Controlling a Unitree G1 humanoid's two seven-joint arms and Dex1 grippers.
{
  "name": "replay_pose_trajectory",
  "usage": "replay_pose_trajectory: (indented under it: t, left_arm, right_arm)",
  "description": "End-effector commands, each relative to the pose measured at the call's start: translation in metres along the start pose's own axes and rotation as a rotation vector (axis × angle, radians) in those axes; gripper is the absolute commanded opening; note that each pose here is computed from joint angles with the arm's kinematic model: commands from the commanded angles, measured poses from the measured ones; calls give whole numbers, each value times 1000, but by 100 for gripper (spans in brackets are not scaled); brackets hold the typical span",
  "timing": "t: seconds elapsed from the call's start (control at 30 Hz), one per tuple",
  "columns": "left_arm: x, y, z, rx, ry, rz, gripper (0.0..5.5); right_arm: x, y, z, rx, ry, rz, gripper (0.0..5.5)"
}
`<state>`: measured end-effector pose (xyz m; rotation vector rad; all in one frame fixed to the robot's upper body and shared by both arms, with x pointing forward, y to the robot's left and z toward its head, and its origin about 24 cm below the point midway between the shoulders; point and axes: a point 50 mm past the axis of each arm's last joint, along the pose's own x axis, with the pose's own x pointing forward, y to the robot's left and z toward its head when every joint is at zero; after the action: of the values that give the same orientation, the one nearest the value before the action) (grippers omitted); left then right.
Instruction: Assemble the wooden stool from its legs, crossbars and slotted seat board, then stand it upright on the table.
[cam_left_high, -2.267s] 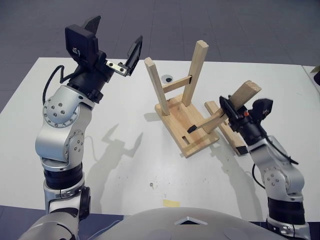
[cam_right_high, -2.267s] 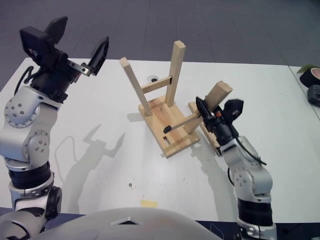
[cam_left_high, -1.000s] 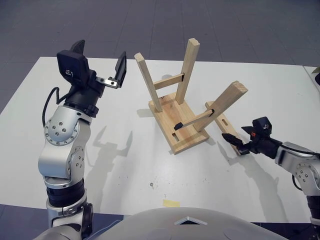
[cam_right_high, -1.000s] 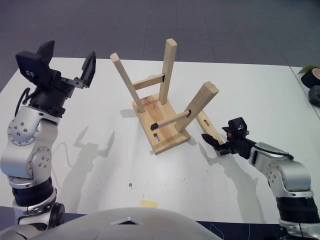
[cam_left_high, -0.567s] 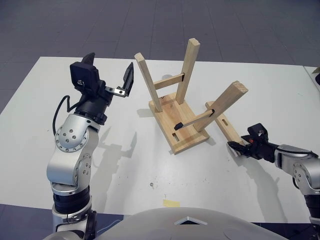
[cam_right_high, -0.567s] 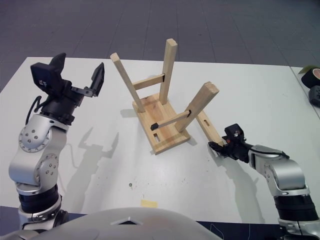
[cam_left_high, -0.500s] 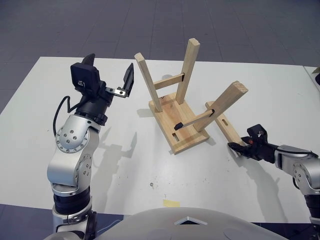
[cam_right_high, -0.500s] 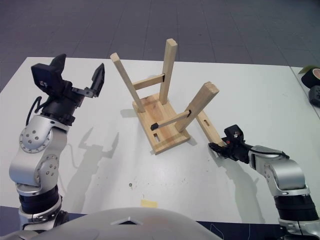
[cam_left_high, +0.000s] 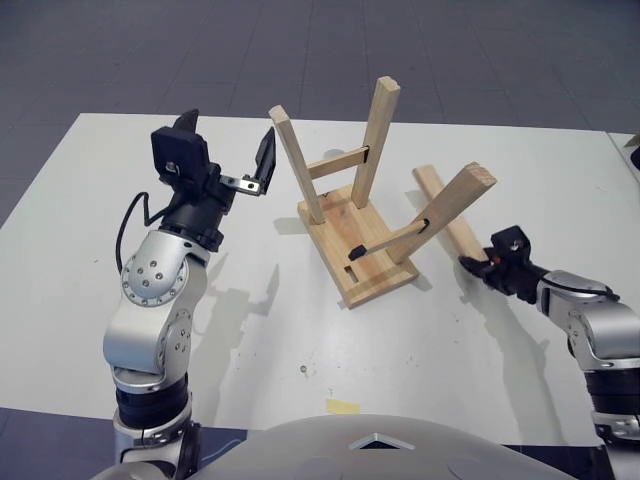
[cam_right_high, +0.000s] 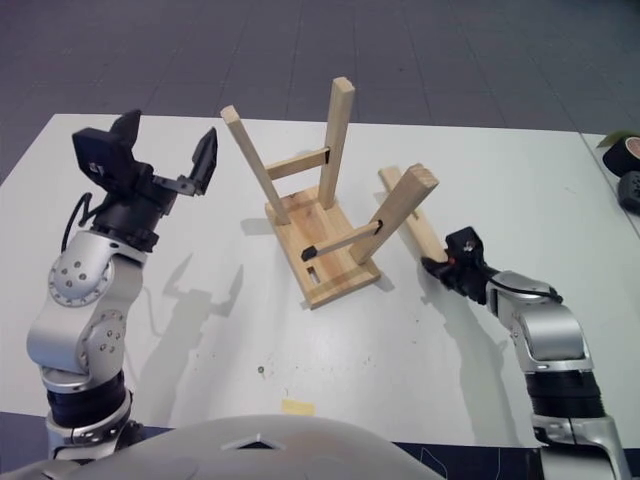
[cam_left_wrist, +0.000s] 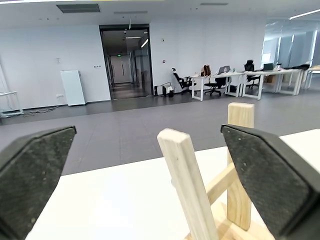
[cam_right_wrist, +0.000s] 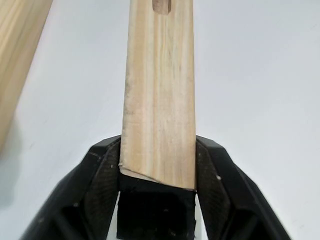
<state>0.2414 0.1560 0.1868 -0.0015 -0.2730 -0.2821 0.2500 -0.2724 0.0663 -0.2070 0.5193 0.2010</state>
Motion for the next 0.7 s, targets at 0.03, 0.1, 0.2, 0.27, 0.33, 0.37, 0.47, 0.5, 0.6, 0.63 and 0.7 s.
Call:
replay_pose_trajectory:
  t: [0.03, 0.1, 0.2, 0.27, 0.33, 0.37, 0.47, 0.5, 0.6, 0.63, 0.7]
  left_arm:
    - [22, 3, 20, -156, -69, -69, 540]
    - [32, 5, 34, -298, -109, -122, 540]
    - [44, 2, 57, -523, -141, -330, 540]
    - [48, -2, 69, -641, -144, -475, 540]
    - [52, -3, 85, -770, -169, -578, 540]
    - [54, -4, 92, -817, -178, -609, 540]
    - [58, -6, 103, -903, -182, -642, 540]
    - [58, -7, 105, -913, -175, -651, 540]
    - [55, -13, 114, -922, -172, -722, 540]
    - [54, -16, 117, -902, -169, -752, 540]
    - [51, -23, 120, -866, -160, -800, 540]
  right_arm:
    - [0, -9, 35, -4, -286, -202, 207]
    - [-8, -7, 64, -80, -478, -272, 207]
    - [-31, 9, 110, -249, -768, -296, 207]
    - [-45, 22, 131, -342, -905, -278, 207]
    - [-57, 39, 145, -417, -1003, -223, 207]
    - [-62, 48, 151, -448, -1039, -191, 207]
    - [-71, 73, 156, -521, -1093, -81, 207]
    - [-73, 83, 155, -546, -1098, -34, 207]
    - [-76, 106, 152, -529, -1100, 85, 207]
    - [-77, 112, 151, -520, -1100, 114, 207]
    - [-77, 121, 150, -504, -1096, 153, 207]
